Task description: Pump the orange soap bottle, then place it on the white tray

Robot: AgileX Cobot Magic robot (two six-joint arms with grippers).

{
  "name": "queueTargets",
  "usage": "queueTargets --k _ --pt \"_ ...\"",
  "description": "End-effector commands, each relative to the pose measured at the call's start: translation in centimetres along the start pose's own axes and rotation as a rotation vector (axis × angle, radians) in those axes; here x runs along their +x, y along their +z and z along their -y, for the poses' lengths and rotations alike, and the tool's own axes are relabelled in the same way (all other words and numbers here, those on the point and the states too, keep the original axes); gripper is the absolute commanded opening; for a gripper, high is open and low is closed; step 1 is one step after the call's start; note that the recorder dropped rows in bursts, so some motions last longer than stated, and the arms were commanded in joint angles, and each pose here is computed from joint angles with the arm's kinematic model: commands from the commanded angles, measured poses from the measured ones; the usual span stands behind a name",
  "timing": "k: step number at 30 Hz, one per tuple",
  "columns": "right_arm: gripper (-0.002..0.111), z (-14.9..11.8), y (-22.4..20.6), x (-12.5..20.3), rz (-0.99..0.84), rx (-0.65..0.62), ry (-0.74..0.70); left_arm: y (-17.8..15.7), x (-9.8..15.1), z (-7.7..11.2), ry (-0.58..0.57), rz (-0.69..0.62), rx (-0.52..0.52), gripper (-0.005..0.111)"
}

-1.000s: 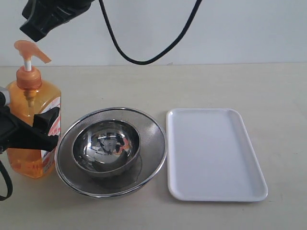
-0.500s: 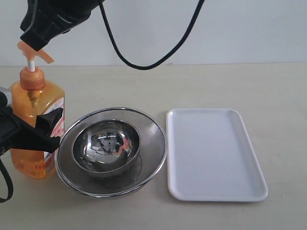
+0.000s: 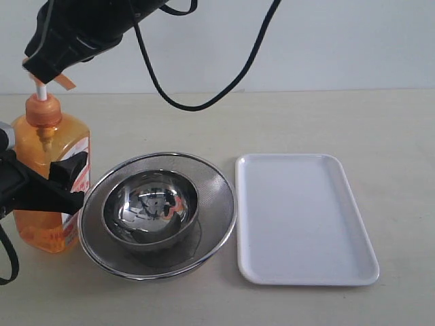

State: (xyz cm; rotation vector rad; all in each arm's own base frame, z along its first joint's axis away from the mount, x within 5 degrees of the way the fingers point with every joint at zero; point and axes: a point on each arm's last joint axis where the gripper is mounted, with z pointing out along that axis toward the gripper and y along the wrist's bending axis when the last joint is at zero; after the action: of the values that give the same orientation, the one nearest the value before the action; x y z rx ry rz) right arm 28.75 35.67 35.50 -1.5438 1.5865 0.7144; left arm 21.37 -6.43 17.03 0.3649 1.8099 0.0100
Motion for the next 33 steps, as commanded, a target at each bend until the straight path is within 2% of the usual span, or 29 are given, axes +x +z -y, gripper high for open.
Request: queueTargets --k 1,13,18,25,31,33 --pt "0.000 -0.4 2.1 2.5 -0.119 -0.098 0.008 0.0 -0.3 0.2 0.012 0.022 0.015 0.005" --pt "0.000 -0.9 4.6 4.7 -0.197 -0.166 0.047 0.0 -0.3 0.2 0.012 0.022 0.015 0.005" --pt "0.000 -1.2 5.5 6.7 -0.239 -0.173 0.077 0.0 -0.3 0.2 0.012 0.022 0.015 0.005" --pt "0.000 -1.2 5.6 6.8 -0.237 -0.164 0.074 0.0 -0.3 0.2 0.012 0.022 0.015 0.005" --pt "0.000 -0.4 -1.1 -0.4 -0.022 0.068 -0.071 0.0 -0.3 0.1 0.008 0.020 0.011 0.005" --pt "0.000 -0.5 -3.0 -1.8 0.019 0.109 -0.097 0.0 -0.3 0.1 0.008 0.020 0.011 0.005"
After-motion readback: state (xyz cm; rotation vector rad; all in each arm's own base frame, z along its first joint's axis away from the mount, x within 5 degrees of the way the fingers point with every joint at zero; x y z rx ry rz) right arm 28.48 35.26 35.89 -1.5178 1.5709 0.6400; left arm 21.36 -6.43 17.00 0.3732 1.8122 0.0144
